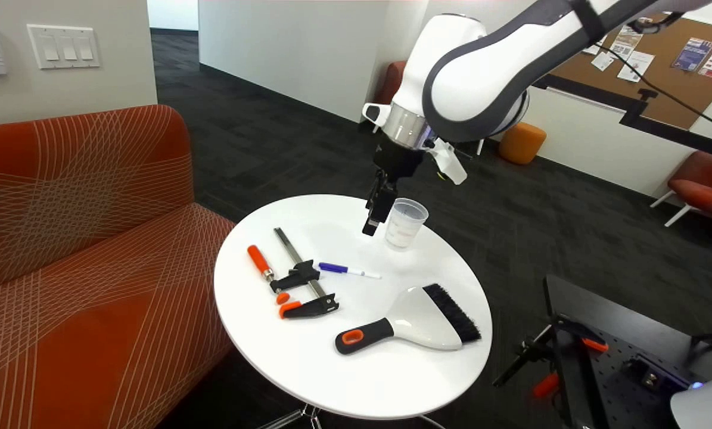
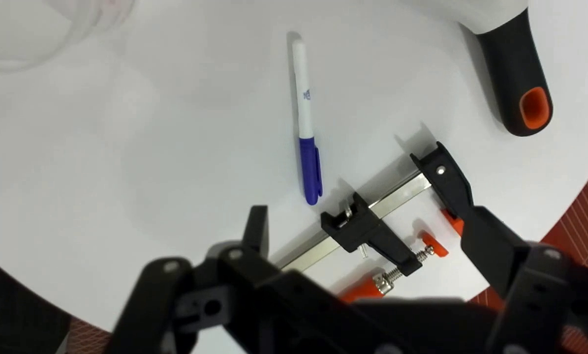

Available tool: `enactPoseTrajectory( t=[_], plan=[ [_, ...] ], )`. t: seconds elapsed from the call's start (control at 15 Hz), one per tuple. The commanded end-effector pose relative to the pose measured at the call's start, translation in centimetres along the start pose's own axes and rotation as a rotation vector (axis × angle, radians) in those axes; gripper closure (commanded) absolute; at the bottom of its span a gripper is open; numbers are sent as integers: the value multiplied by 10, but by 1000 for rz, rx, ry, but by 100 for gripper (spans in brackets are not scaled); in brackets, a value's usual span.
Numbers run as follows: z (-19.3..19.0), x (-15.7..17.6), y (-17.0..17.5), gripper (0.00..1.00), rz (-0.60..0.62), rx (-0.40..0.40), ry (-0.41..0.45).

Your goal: Put the marker in the cup

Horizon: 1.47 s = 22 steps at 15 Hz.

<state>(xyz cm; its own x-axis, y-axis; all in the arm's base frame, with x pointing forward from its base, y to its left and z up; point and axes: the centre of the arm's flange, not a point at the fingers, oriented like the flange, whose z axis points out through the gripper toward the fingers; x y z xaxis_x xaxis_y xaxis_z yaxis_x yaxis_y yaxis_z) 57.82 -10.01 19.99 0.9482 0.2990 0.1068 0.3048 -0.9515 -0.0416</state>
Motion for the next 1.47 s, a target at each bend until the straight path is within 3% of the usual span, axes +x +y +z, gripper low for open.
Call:
enactPoseTrajectory(
  t=[0.0, 0.47, 1.4],
  plan=[
    [30, 24, 8, 0, -18, 30, -22],
    [77, 34, 13, 0, -45, 18, -67],
    [128, 35, 27, 0, -58, 6, -123]
  ],
)
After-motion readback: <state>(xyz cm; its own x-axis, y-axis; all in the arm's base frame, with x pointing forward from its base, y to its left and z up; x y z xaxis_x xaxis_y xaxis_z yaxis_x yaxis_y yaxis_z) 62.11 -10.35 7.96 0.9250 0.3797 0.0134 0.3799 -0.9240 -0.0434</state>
